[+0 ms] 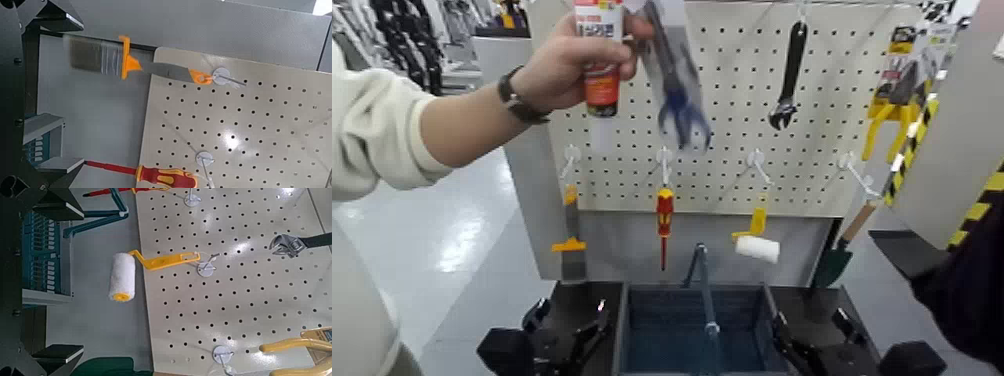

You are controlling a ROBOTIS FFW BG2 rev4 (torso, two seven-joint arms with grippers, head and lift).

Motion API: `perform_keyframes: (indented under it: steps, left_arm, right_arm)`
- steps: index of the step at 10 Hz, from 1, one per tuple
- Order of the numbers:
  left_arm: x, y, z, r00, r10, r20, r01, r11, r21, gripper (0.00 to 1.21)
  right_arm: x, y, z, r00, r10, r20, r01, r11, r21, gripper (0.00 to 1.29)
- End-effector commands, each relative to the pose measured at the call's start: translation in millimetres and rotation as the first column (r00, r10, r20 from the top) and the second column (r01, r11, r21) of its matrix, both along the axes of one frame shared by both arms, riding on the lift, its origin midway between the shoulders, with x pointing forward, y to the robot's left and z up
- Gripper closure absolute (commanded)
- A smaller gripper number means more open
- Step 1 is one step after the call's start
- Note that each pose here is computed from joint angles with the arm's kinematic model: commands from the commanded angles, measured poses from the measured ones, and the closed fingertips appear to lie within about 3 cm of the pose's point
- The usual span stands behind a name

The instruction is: Put the yellow roller into the crate.

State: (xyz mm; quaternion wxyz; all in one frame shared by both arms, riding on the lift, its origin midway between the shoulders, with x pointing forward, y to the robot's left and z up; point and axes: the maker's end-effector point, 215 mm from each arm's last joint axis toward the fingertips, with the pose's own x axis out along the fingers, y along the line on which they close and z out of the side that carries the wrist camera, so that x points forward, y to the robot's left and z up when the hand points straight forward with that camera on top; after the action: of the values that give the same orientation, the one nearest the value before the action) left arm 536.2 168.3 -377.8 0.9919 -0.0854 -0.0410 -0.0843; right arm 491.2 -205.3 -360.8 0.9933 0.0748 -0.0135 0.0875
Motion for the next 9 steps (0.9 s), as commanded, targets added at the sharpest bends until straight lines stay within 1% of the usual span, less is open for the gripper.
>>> perform_keyframes:
  steps: [1,9]
  left_arm:
    - [-0.5,0.2,-0.7,1.0,0.001,-0.002,-0.001,1.0,-0.002,0.11]
    - [-1.7,2.6,-1.3,1.0,0.007,-0.002,-0.007,1.0,-0.006,0.11]
  right_arm:
    - [0.0,0.0,0.0,1.0,0.0,0.0,0.0,1.0,0.0,0.12]
    - [1.1,1.5,1.6,1.0,0.003,0.002,-0.003,1.0,0.005,0.12]
